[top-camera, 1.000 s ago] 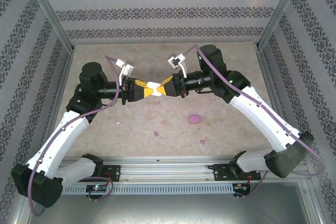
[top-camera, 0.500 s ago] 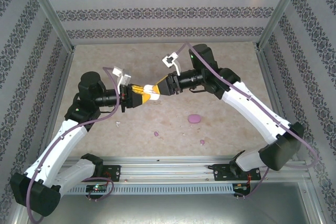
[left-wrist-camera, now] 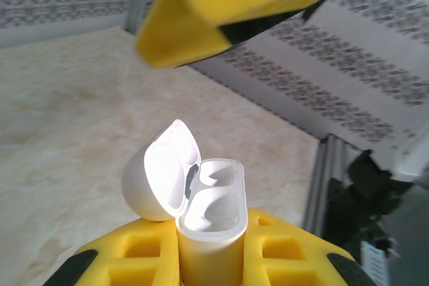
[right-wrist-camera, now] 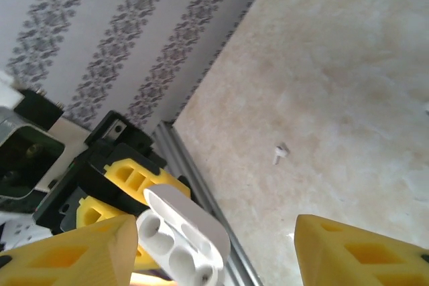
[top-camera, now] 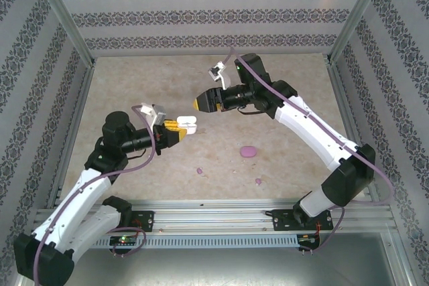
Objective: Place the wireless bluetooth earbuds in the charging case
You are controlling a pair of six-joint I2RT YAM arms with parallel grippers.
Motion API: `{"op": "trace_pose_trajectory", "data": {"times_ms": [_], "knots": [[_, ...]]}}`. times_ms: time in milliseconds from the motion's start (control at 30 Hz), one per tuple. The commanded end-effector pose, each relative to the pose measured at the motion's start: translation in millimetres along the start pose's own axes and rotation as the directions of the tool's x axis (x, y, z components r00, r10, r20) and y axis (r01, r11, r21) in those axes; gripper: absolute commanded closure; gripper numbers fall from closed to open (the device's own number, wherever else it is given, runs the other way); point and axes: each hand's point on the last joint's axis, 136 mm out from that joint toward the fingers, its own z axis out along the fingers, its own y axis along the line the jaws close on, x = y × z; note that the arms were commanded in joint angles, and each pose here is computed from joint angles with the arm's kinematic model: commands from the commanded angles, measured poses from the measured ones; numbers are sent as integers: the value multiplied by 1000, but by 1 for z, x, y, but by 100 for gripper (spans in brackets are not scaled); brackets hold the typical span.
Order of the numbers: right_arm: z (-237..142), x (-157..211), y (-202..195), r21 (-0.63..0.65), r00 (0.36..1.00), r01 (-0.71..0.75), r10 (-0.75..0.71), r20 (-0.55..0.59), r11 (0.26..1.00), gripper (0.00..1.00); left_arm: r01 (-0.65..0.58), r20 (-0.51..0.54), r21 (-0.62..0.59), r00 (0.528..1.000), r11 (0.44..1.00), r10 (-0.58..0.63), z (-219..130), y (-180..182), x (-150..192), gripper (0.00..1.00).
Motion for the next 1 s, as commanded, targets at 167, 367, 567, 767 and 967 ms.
{"op": "trace_pose_trajectory", "data": {"times_ms": [167, 367, 567, 767, 967], "knots": [[26, 15, -85, 416, 989, -130, 146, -8, 900, 44, -69, -48, -424, 997, 903, 53, -53, 43, 26, 100], [106, 24, -92, 451, 984, -77, 142, -112, 889, 54, -63, -22, -592, 998, 804, 62, -101, 44, 33, 100], [192, 59, -77, 495, 963, -49, 172, -206, 868, 59, -9, 51, -750, 996, 662, 71, -150, 50, 34, 100], [246, 102, -72, 550, 940, -46, 223, -259, 834, 54, 46, 123, -835, 987, 548, 105, -186, 50, 28, 100], [268, 132, -84, 596, 924, -48, 263, -278, 802, 49, 38, 103, -838, 991, 545, 90, -188, 48, 31, 100]]}}
